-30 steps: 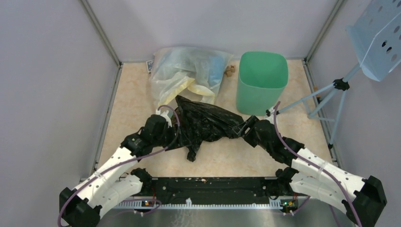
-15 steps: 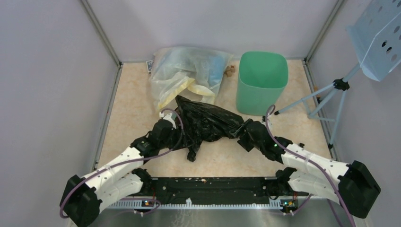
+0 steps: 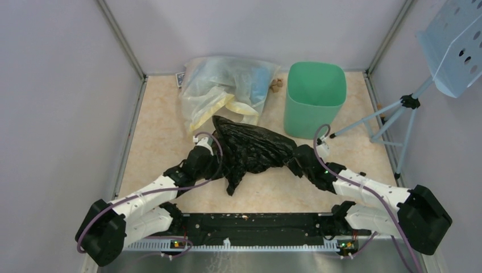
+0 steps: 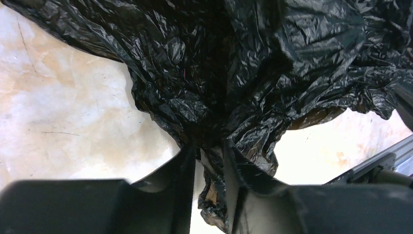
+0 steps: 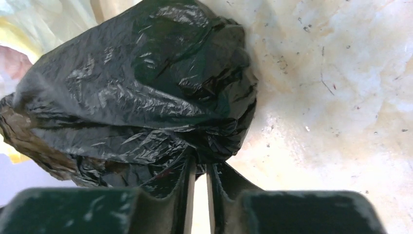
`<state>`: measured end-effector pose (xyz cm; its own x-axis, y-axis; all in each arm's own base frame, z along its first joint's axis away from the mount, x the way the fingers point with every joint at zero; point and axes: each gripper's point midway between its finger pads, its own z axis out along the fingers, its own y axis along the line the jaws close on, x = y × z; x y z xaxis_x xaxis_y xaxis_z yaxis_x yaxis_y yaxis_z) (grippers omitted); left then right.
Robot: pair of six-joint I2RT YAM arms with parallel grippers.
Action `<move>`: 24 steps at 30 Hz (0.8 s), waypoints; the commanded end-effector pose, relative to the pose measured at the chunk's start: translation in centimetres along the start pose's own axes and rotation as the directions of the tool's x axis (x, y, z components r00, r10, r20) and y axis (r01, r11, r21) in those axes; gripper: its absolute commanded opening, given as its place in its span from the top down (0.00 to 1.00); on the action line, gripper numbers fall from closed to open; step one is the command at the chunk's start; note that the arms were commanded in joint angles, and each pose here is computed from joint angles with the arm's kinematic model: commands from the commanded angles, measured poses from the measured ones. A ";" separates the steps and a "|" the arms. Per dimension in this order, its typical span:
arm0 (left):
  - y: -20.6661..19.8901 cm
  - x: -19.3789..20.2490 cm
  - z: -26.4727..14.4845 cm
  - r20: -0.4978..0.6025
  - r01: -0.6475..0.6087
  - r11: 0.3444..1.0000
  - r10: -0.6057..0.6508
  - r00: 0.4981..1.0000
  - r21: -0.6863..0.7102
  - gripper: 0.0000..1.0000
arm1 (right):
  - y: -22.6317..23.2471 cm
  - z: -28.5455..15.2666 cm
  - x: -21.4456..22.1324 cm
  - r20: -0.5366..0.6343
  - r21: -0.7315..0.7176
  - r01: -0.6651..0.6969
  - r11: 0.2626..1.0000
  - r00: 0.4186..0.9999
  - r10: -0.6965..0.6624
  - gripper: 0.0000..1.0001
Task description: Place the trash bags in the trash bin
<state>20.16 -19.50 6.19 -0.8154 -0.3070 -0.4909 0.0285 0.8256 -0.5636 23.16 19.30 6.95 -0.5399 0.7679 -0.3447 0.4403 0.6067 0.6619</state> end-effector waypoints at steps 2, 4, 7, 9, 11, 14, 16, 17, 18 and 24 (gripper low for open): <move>-0.6 -0.4 0.7 0.034 -0.034 0.998 0.033 0.999 0.047 0.88 | 3.3 -0.6 -2.4 0.085 -0.065 0.018 0.998 0.996 -0.012 1.00; 0.0 -0.4 0.7 0.029 -0.037 0.999 0.036 0.999 0.011 1.00 | 3.2 -0.8 -2.7 0.093 -0.059 0.035 0.998 0.995 -0.029 1.00; 1.0 -0.9 0.2 0.040 -0.039 0.997 0.042 0.998 -0.061 1.00 | 3.0 -1.2 -3.4 0.111 -0.052 0.055 0.997 0.993 -0.049 1.00; 1.6 -1.3 -0.4 0.051 -0.041 0.994 0.047 0.998 -0.105 1.00 | 2.7 -1.4 -4.1 0.130 -0.038 0.071 0.997 0.989 -0.066 1.00; 2.1 -1.9 -1.2 0.067 -0.042 0.988 0.053 0.996 -0.149 1.00 | 2.2 -1.6 -5.0 0.152 -0.019 0.080 0.997 0.985 -0.077 1.00; 2.9 -2.2 -2.4 0.088 -0.023 0.980 0.041 0.995 -0.200 1.00 | 1.4 -1.8 -5.9 0.172 0.010 0.095 0.995 0.980 -0.095 1.00; 3.0 -2.3 -3.0 0.104 -0.009 0.979 0.031 0.994 -0.202 1.00 | 1.0 -1.9 -6.3 0.175 0.023 0.096 0.995 0.980 -0.098 1.00; 2.9 -2.3 -3.3 0.110 -0.004 0.981 0.025 0.994 -0.194 1.00 | 0.9 -1.8 -6.3 0.173 0.021 0.097 0.995 0.980 -0.099 1.00; 2.8 -2.3 -3.5 0.114 0.003 0.983 0.019 0.993 -0.184 1.00 | 0.9 -1.8 -6.2 0.169 0.016 0.101 0.995 0.980 -0.102 1.00; -1.2 -1.8 -4.0 0.090 -0.076 0.996 0.071 0.993 0.047 0.91 | 1.4 -1.7 -5.6 0.141 -0.015 0.107 0.994 0.985 -0.104 1.00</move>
<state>19.68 -15.79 8.37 -0.7526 -0.3294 -0.5702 -0.0223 0.8782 -0.4779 24.75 14.95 9.07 -0.4902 0.7176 -0.4948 0.4121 0.6910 0.5938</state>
